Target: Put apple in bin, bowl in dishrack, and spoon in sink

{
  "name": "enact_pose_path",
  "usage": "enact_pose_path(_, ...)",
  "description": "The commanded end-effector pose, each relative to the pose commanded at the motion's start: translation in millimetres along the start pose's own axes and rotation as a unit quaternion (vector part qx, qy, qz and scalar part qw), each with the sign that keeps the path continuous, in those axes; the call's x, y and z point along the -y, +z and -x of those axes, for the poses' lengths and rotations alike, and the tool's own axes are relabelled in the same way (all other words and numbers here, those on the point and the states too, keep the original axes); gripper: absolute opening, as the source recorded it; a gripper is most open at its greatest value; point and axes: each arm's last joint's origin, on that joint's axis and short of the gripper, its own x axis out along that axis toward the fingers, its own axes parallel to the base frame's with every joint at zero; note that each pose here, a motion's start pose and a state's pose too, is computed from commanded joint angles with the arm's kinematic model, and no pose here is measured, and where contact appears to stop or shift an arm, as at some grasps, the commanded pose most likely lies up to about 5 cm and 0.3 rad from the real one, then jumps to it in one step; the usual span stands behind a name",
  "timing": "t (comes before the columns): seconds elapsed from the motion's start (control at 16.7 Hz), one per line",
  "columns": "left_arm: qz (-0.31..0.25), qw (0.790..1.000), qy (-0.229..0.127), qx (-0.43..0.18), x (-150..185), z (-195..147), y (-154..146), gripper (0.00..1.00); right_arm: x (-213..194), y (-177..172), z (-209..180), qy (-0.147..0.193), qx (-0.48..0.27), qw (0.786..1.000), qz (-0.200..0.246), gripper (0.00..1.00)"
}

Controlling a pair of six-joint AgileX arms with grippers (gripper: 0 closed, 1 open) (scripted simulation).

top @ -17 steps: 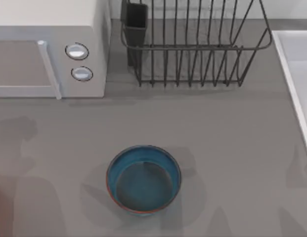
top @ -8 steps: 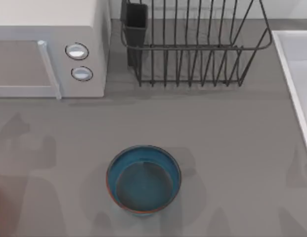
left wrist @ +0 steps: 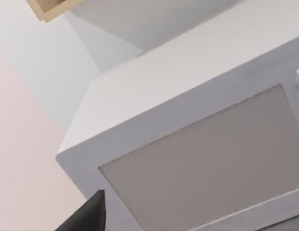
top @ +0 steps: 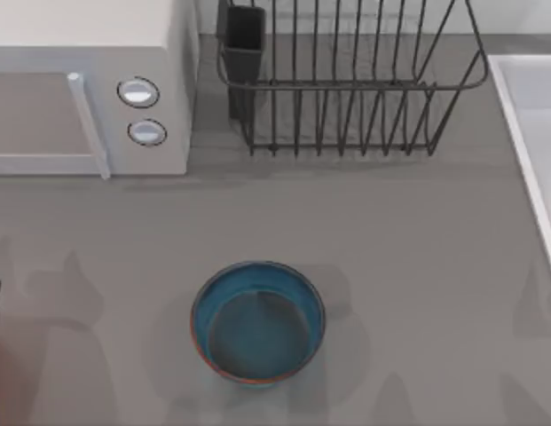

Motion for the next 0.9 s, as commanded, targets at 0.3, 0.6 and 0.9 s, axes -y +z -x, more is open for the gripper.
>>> enact_pose_path(0.3, 0.186, 0.982, 0.001, 0.023, 18, -2, -33, 1.00, 0, 0, 0, 0.000, 0.000, 1.000, 0.000, 1.00)
enact_pose_path(0.6, 0.249, 0.968, -0.006, 0.022, 26, -5, -48, 1.00, 0, 0, 0, 0.000, 0.000, 1.000, 0.000, 1.00)
enact_pose_path(0.9, 0.249, 0.968, -0.006, 0.022, 26, -5, -48, 1.00, 0, 0, 0, 0.000, 0.000, 1.000, 0.000, 1.00)
